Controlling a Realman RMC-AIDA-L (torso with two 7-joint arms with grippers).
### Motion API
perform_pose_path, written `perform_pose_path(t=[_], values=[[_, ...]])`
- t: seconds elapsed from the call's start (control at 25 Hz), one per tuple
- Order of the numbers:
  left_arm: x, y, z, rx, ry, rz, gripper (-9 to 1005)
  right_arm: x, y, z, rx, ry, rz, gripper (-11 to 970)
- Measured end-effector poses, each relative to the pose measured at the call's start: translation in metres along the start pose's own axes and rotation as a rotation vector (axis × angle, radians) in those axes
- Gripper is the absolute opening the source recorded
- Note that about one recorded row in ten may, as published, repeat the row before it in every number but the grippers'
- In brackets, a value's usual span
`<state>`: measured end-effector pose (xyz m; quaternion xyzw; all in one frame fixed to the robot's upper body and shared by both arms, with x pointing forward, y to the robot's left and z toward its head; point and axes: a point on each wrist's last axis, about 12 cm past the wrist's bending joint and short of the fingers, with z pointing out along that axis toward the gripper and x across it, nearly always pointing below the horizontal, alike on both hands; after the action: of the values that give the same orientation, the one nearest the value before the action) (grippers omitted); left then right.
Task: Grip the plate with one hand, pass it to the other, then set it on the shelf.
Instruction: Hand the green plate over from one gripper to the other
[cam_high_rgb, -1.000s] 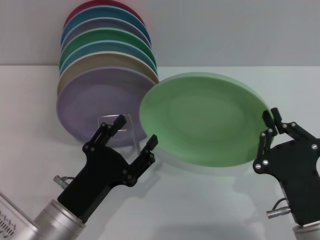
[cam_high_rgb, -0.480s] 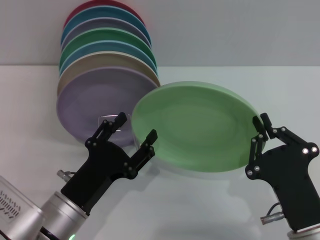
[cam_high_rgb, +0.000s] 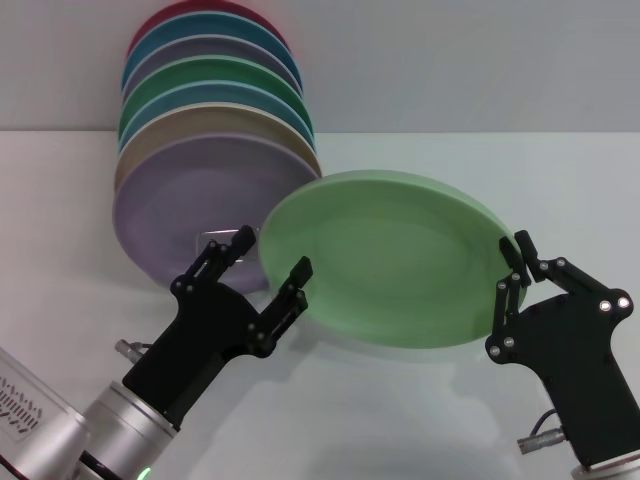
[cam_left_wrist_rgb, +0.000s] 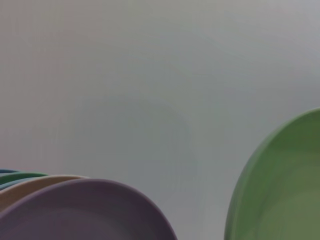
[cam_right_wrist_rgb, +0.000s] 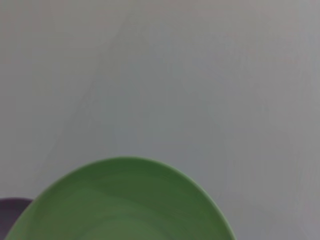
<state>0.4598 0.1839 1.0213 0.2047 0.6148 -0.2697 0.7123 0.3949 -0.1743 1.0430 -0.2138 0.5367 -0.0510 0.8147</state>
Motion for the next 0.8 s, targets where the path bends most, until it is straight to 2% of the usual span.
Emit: perform_pose_path(t=[0.16, 0.32, 0.56, 0.8], values=[[0.0005, 0.0003, -0.0002, -0.001, 0.003, 0.005, 760, 0.0, 0.0, -0.0001, 0.0, 0.0, 0.0, 23], [0.0005, 0.0002, -0.0002, -0.001, 0.003, 0.005, 575, 0.0, 0.0, 0.0, 0.0, 0.0, 0.0, 23], [0.0005, 0.0006, -0.0002, -0.002, 0.003, 0.006, 369, 0.0001, 0.0, 0.0, 0.0, 0.001, -0.001, 23], [0.0007, 0.0012, -0.0006, -0.003, 0.004, 0.005, 301, 0.0005, 0.0002, 0.0003, -0.002, 0.004, -0.001, 22]])
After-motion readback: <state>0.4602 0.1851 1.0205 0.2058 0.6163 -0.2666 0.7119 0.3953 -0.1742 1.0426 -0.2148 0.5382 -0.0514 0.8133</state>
